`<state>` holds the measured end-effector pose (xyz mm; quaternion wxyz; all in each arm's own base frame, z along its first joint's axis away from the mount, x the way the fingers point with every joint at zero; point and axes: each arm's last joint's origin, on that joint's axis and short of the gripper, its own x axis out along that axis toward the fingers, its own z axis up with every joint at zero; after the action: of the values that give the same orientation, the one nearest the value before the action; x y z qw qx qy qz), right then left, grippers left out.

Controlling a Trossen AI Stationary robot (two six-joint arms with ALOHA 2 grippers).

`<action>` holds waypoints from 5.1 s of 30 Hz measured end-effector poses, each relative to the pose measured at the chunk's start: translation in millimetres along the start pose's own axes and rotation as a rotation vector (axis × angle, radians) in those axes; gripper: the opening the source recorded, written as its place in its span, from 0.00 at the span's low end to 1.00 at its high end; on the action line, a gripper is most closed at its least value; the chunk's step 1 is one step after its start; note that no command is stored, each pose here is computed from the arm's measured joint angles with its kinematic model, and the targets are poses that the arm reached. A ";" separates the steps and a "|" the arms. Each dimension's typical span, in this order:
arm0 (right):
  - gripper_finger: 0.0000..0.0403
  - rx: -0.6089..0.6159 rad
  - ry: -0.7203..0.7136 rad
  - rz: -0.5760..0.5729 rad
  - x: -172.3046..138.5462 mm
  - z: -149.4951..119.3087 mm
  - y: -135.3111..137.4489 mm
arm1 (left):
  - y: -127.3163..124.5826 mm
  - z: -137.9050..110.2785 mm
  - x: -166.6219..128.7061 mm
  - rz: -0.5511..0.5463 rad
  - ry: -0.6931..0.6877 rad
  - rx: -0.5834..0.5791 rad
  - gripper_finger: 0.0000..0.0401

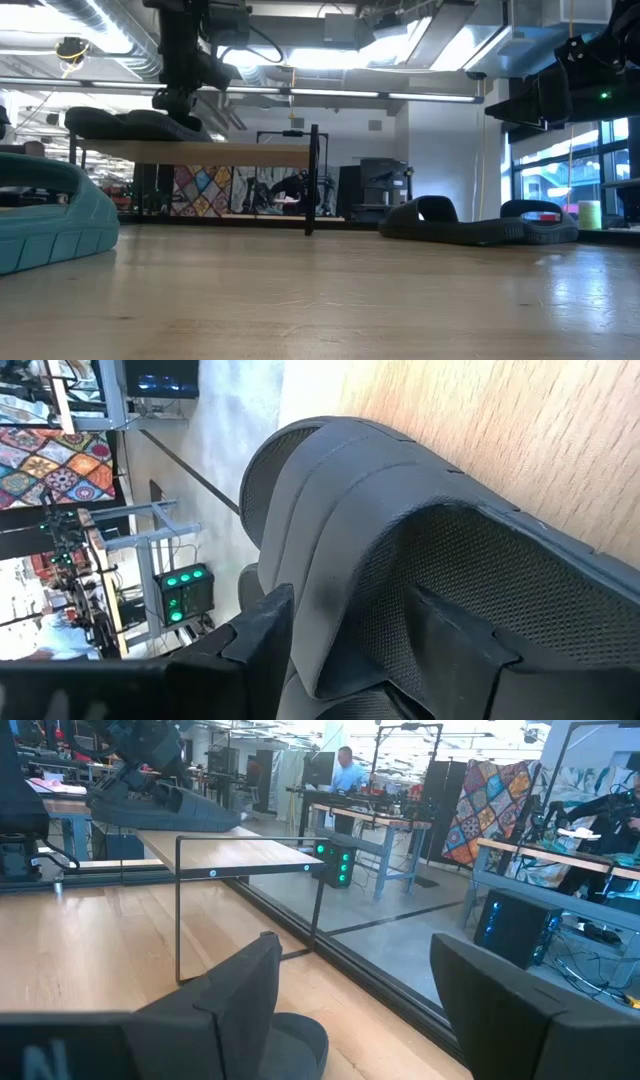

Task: Pick and place slides into the shelf
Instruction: Put the green slipper under the shelf

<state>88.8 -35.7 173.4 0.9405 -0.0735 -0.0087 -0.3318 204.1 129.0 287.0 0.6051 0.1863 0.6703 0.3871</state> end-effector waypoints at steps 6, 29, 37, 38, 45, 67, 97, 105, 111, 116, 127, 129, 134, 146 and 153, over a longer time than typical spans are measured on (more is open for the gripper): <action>0.64 0.000 0.000 0.000 0.0 0.0 0.0 | 1.2 -1.9 -10.6 -0.004 0.004 -0.024 0.46; 0.64 0.003 0.000 0.000 0.0 0.0 0.0 | -39.8 -14.9 -93.5 -0.494 -0.082 -0.117 0.46; 0.64 0.003 0.000 0.000 0.0 0.0 0.0 | -84.8 -37.9 -145.3 -0.603 -0.138 -0.226 0.46; 0.64 0.003 0.000 0.000 0.0 0.0 0.0 | -90.5 -42.1 -151.7 -0.619 -0.146 -0.242 0.46; 0.64 0.003 0.000 0.000 0.0 0.0 0.0 | -132.8 -65.0 -195.8 -0.785 -0.276 -0.260 0.46; 0.64 -0.029 -0.019 -0.023 0.0 2.2 -0.9 | -259.6 -87.1 -209.2 -0.749 0.120 -0.350 0.46; 0.64 0.054 0.004 -0.070 0.0 0.3 -2.1 | -294.6 -103.4 -185.5 -0.426 0.403 -0.306 0.46; 0.64 0.052 0.004 -0.070 0.0 0.3 -2.1 | -298.3 -100.9 -183.8 -0.416 0.335 -0.346 0.46; 0.64 0.051 0.003 -0.070 0.0 0.3 -2.1 | -301.5 -96.1 -184.4 -0.454 0.270 -0.370 0.46; 0.64 0.051 0.003 -0.070 0.0 0.3 -2.1 | -301.5 -95.6 -184.3 -0.452 0.249 -0.372 0.46; 0.64 0.051 0.003 -0.070 0.0 0.4 -2.1 | -297.0 -98.9 -182.8 -0.404 0.305 -0.351 0.43; 0.64 0.051 0.003 -0.070 -0.1 0.4 -2.1 | -296.8 -99.6 -182.7 -0.402 0.323 -0.344 0.39; 0.64 0.051 0.003 -0.070 -0.1 0.4 -2.1 | -296.9 -99.5 -182.8 -0.415 0.307 -0.275 0.21; 0.64 0.021 0.004 -0.070 -0.1 0.4 -2.1 | -284.5 -88.8 -178.3 -0.371 0.323 -0.148 0.01; 0.64 0.018 0.004 -0.070 0.0 0.3 -2.1 | -256.9 -62.5 -179.7 -0.347 0.167 -0.095 0.01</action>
<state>87.4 -37.3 174.0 0.9289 -0.0638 -0.0123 -0.3647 236.3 -180.5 213.6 0.6131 0.0064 0.7212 0.3224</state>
